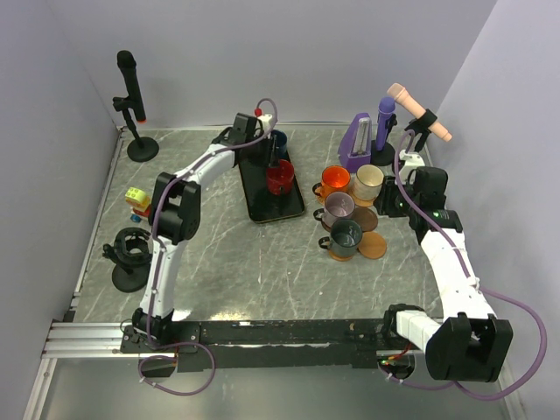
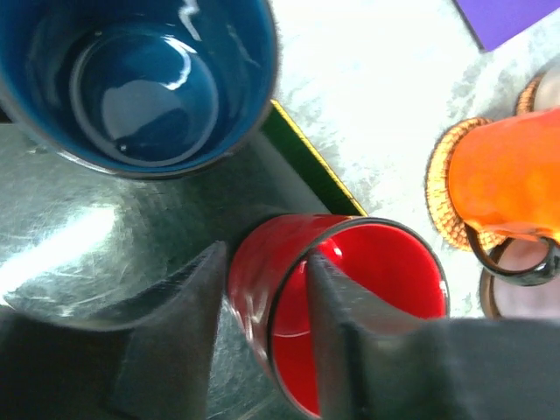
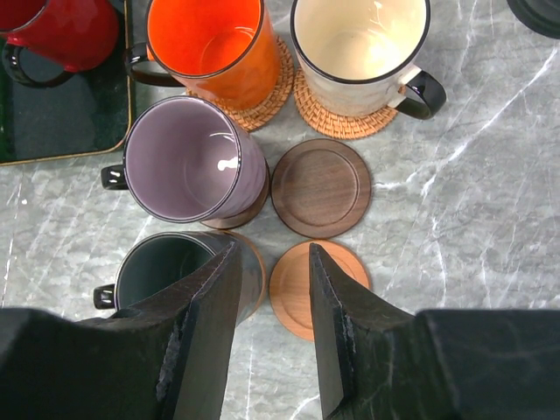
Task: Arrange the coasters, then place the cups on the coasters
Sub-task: Move the cup to the tray, then pick up the cup from the tray.
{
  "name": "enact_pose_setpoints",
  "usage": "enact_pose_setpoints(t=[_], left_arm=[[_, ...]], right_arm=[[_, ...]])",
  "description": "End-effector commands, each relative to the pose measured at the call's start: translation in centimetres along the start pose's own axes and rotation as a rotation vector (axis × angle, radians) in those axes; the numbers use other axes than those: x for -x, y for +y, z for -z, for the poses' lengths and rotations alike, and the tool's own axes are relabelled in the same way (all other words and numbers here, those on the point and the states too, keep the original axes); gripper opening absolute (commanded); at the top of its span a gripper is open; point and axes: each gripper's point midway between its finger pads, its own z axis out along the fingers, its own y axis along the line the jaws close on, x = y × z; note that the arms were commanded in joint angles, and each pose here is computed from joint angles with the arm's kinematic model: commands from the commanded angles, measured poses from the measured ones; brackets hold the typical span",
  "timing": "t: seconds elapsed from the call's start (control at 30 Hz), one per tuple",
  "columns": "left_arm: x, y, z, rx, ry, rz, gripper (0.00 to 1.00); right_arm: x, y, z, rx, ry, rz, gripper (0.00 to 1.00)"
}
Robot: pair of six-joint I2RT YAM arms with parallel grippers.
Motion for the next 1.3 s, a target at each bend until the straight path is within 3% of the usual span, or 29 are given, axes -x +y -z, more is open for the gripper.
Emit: enact_pose_setpoints(t=[0.0, 0.2, 0.33, 0.43, 0.57, 0.63, 0.67, 0.83, 1.0, 1.27], left_arm=[[1.1, -1.8, -0.1, -0.046, -0.033, -0.04, 0.32], [1.1, -1.6, 2.0, 0.013, -0.041, -0.075, 0.01], [1.4, -1.0, 4.6, 0.159, -0.074, -0.05, 0.01], [0.8, 0.4, 7.2, 0.336, -0.107, 0.074, 0.01], [-1.8, 0.8, 9.2, 0.407, -0.088, 0.233, 0.01], [-3.0, 0.5, 9.5, 0.401, -0.059, 0.274, 0.08], [-3.5, 0.4, 9.6, 0.395, -0.047, 0.286, 0.19], [-3.3, -0.3, 9.6, 0.344, -0.034, 0.268, 0.49], [-2.3, -0.4, 8.7, 0.26, -0.026, 0.197, 0.59], [-3.7, -1.0, 7.1, 0.089, 0.066, -0.022, 0.6]], right_arm=[[2.0, 0.3, 0.8, 0.0, -0.046, 0.031, 0.44], [2.3, 0.5, 0.8, 0.004, -0.059, 0.027, 0.43], [2.5, 0.7, 0.6, 0.011, -0.065, 0.024, 0.44], [2.4, 0.9, 0.3, 0.013, -0.064, 0.015, 0.44], [2.3, 1.3, 0.0, 0.019, -0.06, 0.019, 0.44], [2.3, 1.5, -0.2, 0.022, -0.057, 0.025, 0.44], [2.2, 1.6, -0.2, 0.024, -0.054, 0.028, 0.44], [2.1, 2.4, -0.5, 0.036, -0.046, 0.043, 0.44], [2.1, 2.7, -0.3, 0.035, -0.048, 0.022, 0.44], [1.7, 2.7, -0.1, 0.028, -0.045, 0.023, 0.44]])
